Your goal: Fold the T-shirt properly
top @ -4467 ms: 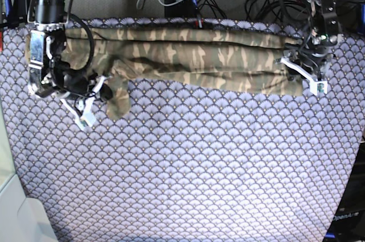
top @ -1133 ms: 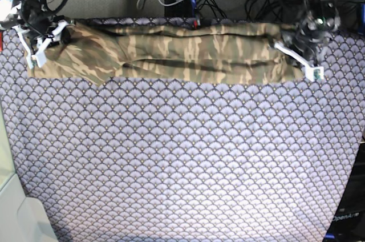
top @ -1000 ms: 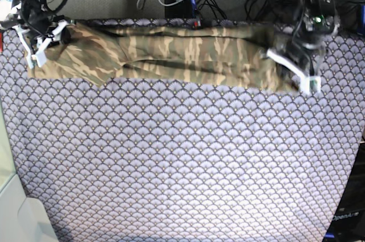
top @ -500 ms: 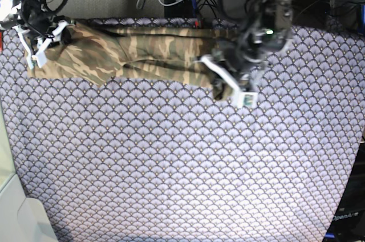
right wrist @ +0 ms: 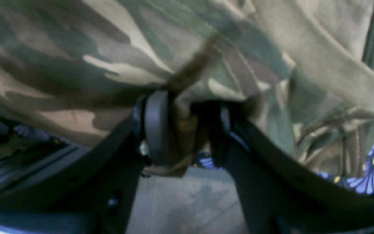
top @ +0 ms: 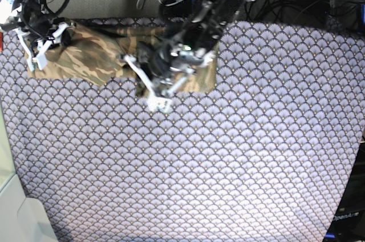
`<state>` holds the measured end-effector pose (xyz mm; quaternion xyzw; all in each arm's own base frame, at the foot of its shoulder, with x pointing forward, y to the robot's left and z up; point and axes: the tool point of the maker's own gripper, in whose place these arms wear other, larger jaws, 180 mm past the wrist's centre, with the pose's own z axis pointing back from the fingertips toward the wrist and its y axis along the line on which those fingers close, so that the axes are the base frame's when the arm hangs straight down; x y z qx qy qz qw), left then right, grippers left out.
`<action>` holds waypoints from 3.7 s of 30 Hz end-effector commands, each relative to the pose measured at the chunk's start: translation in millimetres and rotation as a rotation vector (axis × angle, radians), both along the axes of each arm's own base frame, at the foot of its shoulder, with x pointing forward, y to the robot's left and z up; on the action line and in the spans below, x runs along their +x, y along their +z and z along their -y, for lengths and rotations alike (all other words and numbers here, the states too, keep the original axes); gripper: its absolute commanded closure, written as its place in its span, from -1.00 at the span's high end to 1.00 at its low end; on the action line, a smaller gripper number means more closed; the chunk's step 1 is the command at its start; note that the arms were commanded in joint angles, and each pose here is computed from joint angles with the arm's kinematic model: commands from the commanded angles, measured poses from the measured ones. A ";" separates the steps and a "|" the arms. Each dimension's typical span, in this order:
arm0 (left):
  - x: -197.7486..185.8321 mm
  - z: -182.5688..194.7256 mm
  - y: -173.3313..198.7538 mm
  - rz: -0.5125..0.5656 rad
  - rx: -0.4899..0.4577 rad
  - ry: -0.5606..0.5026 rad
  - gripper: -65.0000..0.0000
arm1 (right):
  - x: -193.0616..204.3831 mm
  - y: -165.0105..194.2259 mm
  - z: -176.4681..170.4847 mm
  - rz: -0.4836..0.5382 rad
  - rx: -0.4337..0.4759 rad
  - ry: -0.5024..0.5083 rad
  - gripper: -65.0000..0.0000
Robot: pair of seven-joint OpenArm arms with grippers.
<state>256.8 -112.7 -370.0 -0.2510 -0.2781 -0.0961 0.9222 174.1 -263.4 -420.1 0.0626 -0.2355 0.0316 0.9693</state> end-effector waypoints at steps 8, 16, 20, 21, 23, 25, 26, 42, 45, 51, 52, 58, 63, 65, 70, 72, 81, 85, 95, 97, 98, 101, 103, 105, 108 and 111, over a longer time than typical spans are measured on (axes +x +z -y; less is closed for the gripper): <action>2.6 32.0 2.1 0.063 -0.003 -0.075 -0.97 | 5.4 6.5 4.8 0.022 -0.014 0.007 -0.33; 8.2 38.6 7.2 0.084 -0.001 -0.092 -0.97 | 9.7 8.0 3.8 0.033 -0.012 0.006 -0.33; 8.5 38.7 8.0 0.087 -0.003 -0.097 -0.84 | 10.1 7.9 3.8 0.033 -0.011 0.005 -0.33; 7.6 39.1 8.8 0.088 -0.006 -0.098 -0.73 | 10.1 8.1 4.3 0.033 -0.012 0.006 -0.33; 6.4 38.1 9.1 0.089 -0.008 -0.099 -0.49 | 10.2 8.0 3.9 0.033 -0.012 0.007 -0.33; 5.8 38.6 14.0 0.100 -0.018 -0.101 -0.30 | 10.2 8.0 3.9 0.033 -0.012 0.007 -0.33; 3.0 39.7 17.2 0.103 -0.030 -0.101 -0.23 | 10.2 8.0 3.9 0.033 -0.012 0.007 -0.33; 17.3 -58.5 26.5 0.198 -0.001 0.006 -0.12 | 19.1 24.9 12.6 0.078 -0.056 0.018 -0.33; 9.8 -95.1 -7.1 0.125 0.080 0.050 -0.12 | 24.3 38.7 14.0 0.111 -0.091 0.036 -0.33; -4.2 -118.9 -54.5 0.014 0.168 0.055 -0.12 | 29.3 59.9 17.5 0.151 -0.145 0.049 -0.32; -3.7 -119.4 -57.3 0.015 0.168 0.061 -0.12 | 27.2 59.7 21.3 0.137 -0.151 0.039 -0.32; -2.1 -118.4 -63.5 0.029 0.165 0.073 -0.11 | 19.8 58.4 30.2 0.104 -0.164 0.014 -0.32; -1.7 -119.8 -61.3 0.033 0.166 0.072 -0.11 | 19.8 59.0 31.6 0.102 -0.168 0.016 -0.18; -2.1 -120.9 -61.9 0.032 0.167 0.073 -0.11 | 20.6 61.7 36.5 0.104 -0.181 0.020 -0.07; -3.2 -121.4 -62.7 0.030 0.169 0.073 -0.11 | 31.6 68.1 49.4 0.113 -0.188 -0.023 0.17; -2.8 -121.4 -62.3 0.033 0.168 0.074 -0.11 | 30.1 66.1 66.7 0.072 -0.191 -0.068 0.19; -3.9 -121.9 -63.2 0.027 0.169 0.074 -0.11 | 33.2 36.5 112.9 -0.056 -0.104 -0.153 0.20; -3.9 -121.9 -63.2 0.027 0.169 0.074 -0.11 | 34.2 25.8 113.7 -0.066 -0.019 -0.174 0.20; -3.2 -122.5 -63.0 0.029 0.171 0.074 -0.12 | 42.5 34.1 96.8 0.023 0.158 -0.159 0.20; -3.9 -122.5 -63.4 0.027 0.171 0.074 -0.12 | 46.4 40.5 96.9 0.048 0.175 -0.152 0.20; -3.9 -122.5 -63.4 0.027 0.171 0.074 -0.12 | 48.0 42.6 94.7 0.059 0.192 -0.150 0.20; -3.9 -122.5 -63.4 0.027 0.171 0.074 -0.12 | 48.2 48.3 96.5 0.063 0.210 -0.140 0.20; -3.9 -122.5 -63.4 0.027 0.171 0.074 -0.12 | 44.8 44.7 97.1 0.040 0.220 -0.144 0.20; -3.9 -122.5 -63.4 0.027 0.171 0.074 -0.12 | 43.6 41.3 97.3 0.035 0.231 -0.154 0.20; -3.9 -122.5 -63.4 0.027 0.171 0.074 -0.12 | 41.7 38.5 98.0 0.028 0.238 -0.161 0.20; -4.5 -122.5 -63.7 0.026 0.171 0.074 -0.12 | 42.5 42.7 103.5 0.031 0.222 -0.159 0.20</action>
